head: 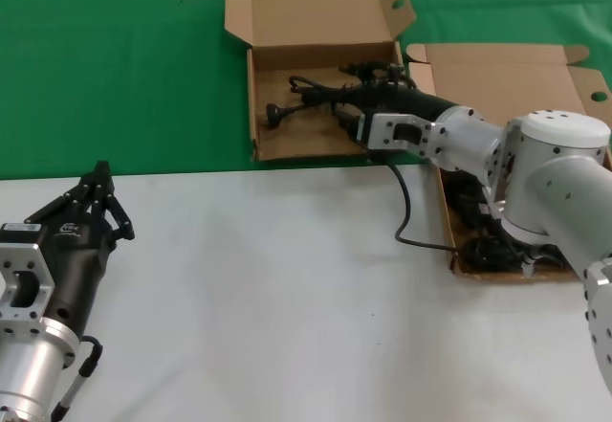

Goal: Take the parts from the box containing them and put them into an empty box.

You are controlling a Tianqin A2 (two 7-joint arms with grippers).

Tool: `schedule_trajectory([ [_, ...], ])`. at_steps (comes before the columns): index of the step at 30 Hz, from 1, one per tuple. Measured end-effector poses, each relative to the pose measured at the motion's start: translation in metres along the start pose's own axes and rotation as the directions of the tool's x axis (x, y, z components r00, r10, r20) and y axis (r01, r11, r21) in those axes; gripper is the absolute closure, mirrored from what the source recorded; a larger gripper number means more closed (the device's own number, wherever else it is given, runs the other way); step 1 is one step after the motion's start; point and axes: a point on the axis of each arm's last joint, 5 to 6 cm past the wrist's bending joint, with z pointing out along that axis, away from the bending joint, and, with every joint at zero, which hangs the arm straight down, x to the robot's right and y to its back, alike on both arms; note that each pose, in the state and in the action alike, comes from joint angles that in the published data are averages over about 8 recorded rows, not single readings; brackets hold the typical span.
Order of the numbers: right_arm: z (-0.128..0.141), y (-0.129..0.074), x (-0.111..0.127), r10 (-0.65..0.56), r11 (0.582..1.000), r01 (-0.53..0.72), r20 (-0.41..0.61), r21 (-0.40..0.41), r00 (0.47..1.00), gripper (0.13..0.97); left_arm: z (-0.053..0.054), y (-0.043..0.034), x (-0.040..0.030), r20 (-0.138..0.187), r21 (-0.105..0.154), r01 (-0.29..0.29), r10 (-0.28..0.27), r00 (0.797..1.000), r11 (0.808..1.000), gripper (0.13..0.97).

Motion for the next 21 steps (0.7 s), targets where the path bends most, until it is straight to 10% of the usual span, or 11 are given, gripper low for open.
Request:
schedule_trajectory([
  [21, -0.060, 0.039, 0.022, 0.062, 0.998, -0.061, -0.100, 0.009, 0.993, 0.311, 0.000, 0.0000, 0.0000, 0.000, 0.000, 0.000, 0.000, 1.000, 1.000, 0.958],
])
